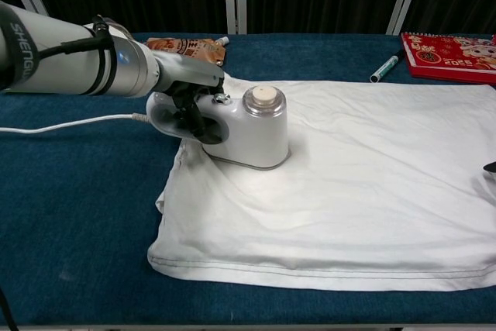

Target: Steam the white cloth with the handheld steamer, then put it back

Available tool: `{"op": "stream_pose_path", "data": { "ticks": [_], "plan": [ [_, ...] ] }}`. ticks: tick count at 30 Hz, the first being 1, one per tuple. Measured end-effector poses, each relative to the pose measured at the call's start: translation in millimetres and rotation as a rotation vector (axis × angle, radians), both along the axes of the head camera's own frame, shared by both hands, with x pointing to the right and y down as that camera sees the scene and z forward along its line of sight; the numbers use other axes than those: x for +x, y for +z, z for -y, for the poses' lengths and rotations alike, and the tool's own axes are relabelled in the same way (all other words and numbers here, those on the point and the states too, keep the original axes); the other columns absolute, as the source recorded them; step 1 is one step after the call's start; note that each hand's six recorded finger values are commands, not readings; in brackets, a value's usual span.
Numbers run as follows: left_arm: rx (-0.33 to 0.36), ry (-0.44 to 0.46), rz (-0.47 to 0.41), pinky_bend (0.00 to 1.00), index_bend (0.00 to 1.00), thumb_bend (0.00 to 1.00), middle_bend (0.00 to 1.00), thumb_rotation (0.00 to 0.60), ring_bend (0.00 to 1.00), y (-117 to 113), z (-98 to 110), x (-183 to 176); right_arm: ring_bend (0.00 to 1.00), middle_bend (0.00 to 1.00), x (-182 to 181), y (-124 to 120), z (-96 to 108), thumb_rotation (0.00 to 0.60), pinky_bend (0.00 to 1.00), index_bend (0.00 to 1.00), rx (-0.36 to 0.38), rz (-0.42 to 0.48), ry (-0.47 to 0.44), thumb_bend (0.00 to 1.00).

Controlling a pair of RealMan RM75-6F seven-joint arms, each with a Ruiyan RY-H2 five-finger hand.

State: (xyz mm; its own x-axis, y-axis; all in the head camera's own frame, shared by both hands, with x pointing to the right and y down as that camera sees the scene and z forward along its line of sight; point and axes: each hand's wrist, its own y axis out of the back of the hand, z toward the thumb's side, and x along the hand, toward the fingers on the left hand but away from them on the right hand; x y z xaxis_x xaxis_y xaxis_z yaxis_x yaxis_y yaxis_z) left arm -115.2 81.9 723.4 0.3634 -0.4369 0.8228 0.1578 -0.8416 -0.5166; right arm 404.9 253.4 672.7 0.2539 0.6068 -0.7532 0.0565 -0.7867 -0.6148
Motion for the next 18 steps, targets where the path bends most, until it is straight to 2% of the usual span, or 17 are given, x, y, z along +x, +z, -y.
{"op": "stream_pose_path", "data": {
  "ticks": [11,15,18],
  "plan": [
    [0.023,-0.194,0.072,0.66,0.77,0.72,0.94,0.502,0.77,4,29,-64,0.05,0.13,1,2,0,0.6,0.14,0.06,0.003,0.006,0.007,0.79],
    [0.025,-0.239,0.041,0.66,0.77,0.72,0.94,0.5,0.76,-4,34,-69,0.05,0.13,2,2,1,0.6,0.14,0.06,0.008,0.009,0.009,0.79],
    [0.021,-0.219,-0.005,0.65,0.77,0.72,0.94,0.5,0.77,-13,28,-59,0.05,0.13,2,3,1,0.6,0.14,0.06,0.006,0.011,0.009,0.79]
  ]
}}
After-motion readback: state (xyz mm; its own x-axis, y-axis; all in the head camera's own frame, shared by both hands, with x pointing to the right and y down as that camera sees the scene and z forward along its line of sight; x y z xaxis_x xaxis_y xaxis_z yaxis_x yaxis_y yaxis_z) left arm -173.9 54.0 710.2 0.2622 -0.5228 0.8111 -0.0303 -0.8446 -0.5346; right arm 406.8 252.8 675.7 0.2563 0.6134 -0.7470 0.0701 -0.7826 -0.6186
